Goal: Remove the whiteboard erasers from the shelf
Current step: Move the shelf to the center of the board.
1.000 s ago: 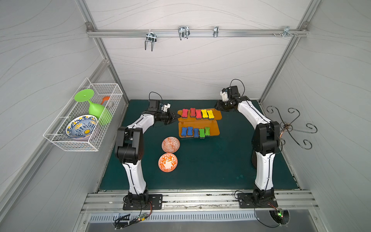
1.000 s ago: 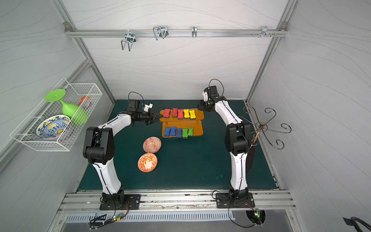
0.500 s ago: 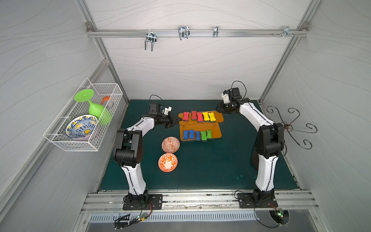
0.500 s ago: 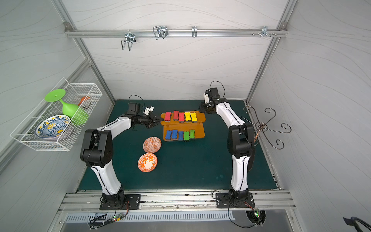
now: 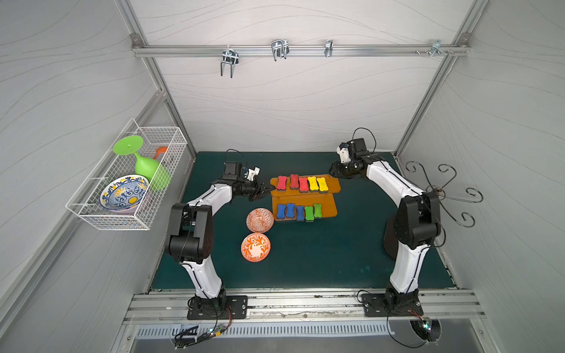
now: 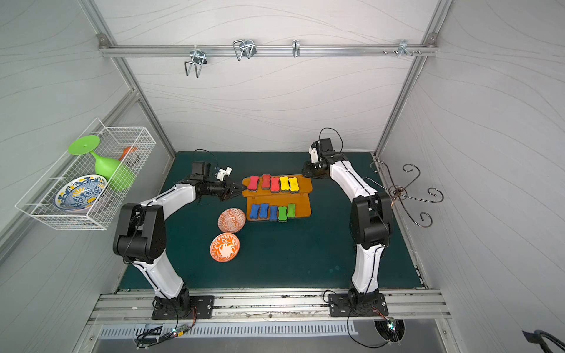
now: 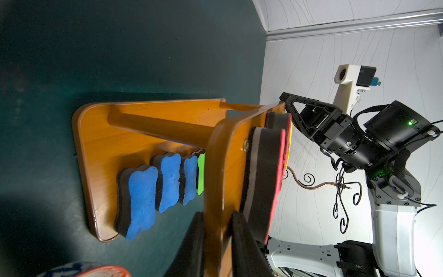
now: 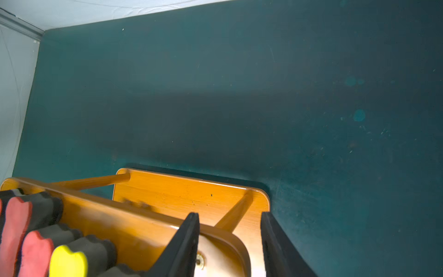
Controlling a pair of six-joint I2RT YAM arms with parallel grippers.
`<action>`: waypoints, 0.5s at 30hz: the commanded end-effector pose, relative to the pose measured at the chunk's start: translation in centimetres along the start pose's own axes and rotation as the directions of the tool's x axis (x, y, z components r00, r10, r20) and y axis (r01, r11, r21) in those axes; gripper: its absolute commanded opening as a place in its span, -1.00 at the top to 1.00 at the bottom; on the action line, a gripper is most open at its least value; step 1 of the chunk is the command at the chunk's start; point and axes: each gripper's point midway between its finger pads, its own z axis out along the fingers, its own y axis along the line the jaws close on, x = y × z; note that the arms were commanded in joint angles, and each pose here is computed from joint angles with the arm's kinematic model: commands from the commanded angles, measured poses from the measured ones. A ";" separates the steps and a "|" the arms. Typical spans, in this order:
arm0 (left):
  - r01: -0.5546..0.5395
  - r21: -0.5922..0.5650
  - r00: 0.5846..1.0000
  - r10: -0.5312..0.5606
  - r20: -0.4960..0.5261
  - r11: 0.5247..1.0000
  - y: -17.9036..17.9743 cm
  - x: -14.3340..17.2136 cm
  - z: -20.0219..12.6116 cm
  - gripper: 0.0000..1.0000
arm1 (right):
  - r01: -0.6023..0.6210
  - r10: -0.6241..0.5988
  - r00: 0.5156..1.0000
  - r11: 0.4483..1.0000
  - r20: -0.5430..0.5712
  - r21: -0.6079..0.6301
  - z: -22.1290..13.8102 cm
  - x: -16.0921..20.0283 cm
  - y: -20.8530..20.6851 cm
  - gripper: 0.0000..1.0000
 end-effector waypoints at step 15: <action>-0.019 -0.178 0.993 0.039 0.111 0.984 1.0 -0.1 -3.1 0.17 | 0.013 -0.015 0.998 0.999 0.055 0.043 -4.0 -2.1 0.3 -0.17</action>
